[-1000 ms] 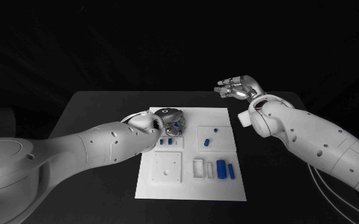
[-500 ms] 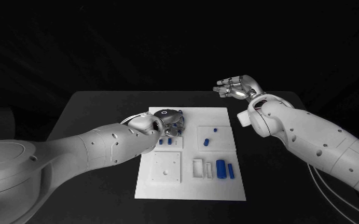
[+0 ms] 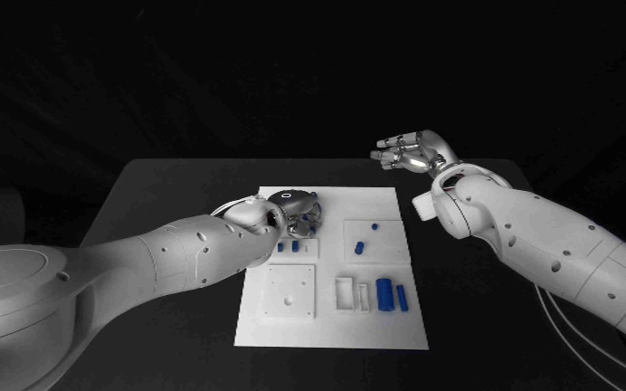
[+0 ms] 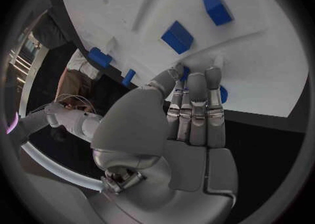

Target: Assemble the parts on the task board

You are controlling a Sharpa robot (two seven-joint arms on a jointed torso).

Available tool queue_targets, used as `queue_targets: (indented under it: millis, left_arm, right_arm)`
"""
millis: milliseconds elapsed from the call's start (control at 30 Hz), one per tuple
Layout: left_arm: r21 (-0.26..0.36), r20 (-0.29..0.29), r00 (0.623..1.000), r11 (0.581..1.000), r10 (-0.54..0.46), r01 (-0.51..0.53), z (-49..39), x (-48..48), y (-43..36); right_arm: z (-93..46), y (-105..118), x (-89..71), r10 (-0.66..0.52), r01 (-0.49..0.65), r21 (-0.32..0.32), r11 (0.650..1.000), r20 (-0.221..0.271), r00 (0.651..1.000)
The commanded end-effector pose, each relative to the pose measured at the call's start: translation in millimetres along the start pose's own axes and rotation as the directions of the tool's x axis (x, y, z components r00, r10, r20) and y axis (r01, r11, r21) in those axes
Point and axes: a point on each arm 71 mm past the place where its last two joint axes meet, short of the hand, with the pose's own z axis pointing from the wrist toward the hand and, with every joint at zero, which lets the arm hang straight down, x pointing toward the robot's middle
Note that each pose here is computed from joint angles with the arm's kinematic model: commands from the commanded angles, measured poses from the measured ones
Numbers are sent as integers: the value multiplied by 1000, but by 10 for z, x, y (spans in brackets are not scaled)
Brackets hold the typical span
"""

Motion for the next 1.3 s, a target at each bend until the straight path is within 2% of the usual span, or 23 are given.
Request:
queue_targets:
  millis: [33,267,700,1300]
  left_arm:
    - [-17,-34,999,1000,-4,3,-9,80,10]
    - [-60,-43,999,998,-5,2,-16,90,48]
    - [-56,-68,998,998,-7,3,-10,122,29]
    - [-62,-9,1000,998,-6,5,-59,80,97]
  right_arm:
    - [-2,15,14,0,0,-13,1000,-15,1000]
    - [-4,22,15,-4,4,-16,1000,-14,1000]
    - [-5,31,23,-4,4,-19,1000,-17,1000]
    - [-6,35,25,-4,4,-22,1000,-16,1000]
